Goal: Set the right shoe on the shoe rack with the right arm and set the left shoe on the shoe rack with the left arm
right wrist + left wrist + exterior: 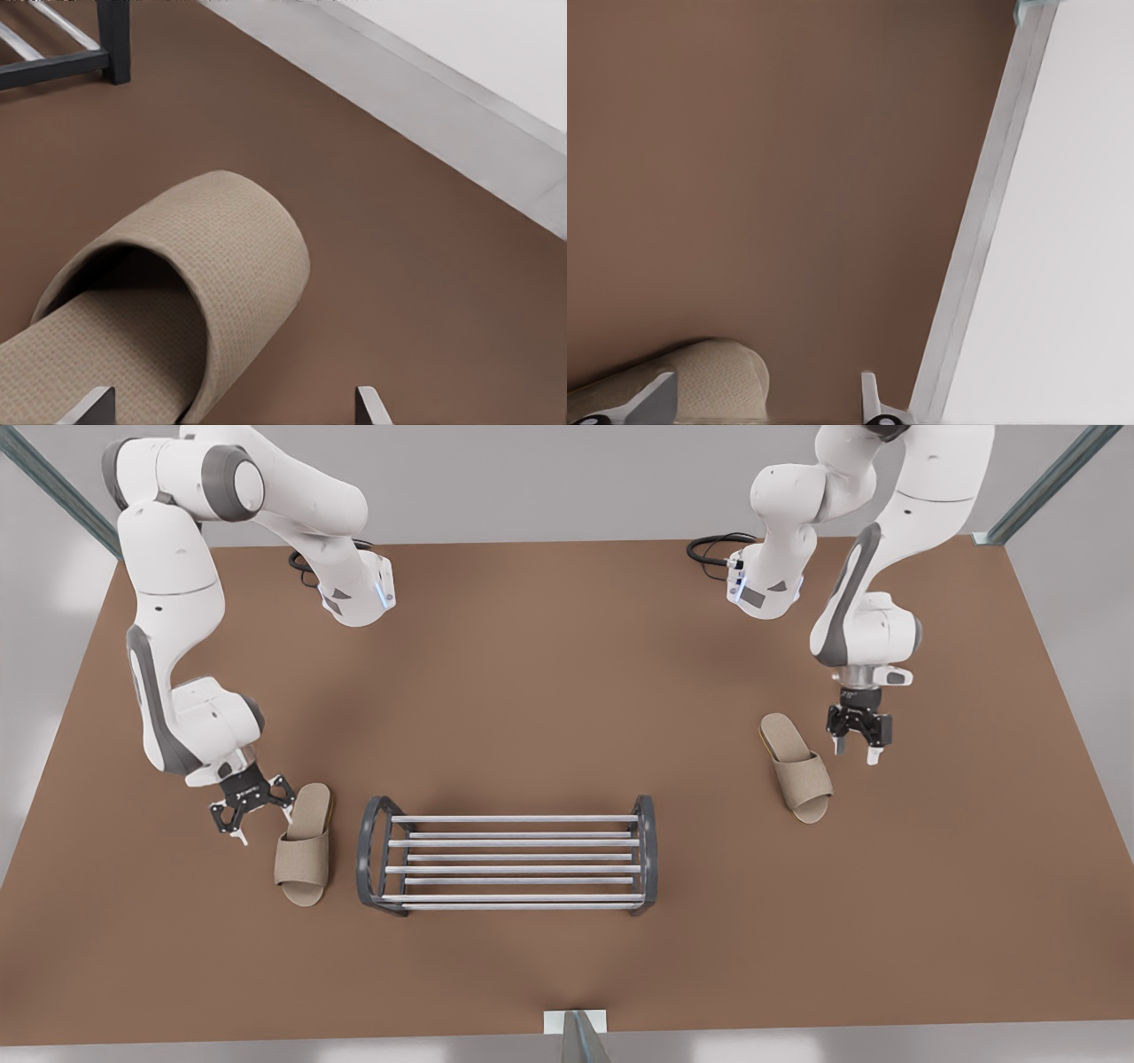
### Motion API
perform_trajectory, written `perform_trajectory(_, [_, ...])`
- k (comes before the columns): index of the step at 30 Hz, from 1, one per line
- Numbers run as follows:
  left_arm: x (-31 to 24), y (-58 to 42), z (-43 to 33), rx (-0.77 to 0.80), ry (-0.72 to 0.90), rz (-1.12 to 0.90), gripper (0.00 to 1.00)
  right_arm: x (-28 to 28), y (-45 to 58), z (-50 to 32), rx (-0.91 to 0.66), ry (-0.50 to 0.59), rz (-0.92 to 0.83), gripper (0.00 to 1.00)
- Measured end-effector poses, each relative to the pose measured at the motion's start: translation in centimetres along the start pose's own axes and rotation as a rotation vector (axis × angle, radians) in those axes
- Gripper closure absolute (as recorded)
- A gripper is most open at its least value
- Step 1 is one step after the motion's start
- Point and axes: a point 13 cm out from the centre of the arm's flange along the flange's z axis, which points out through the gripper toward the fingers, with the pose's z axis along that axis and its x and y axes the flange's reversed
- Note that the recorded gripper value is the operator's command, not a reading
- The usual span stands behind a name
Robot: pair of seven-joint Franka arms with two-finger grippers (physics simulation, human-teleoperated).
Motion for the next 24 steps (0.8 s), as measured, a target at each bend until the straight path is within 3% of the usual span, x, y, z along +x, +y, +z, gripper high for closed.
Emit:
perform_trajectory(5, [4.1, 0.2, 0.6, 0.01, 0.075, -0.057, 0.0, -1.1, -0.1, 0.9, -0.002, -0.014, -0.013, 0.0])
perform_trajectory(24, [4.8, 1.2, 1.1, -0.013, 0.091, -0.266, 0.0, -4.5, -0.8, 4.2, 0.001, -0.053, -0.047, 0.0])
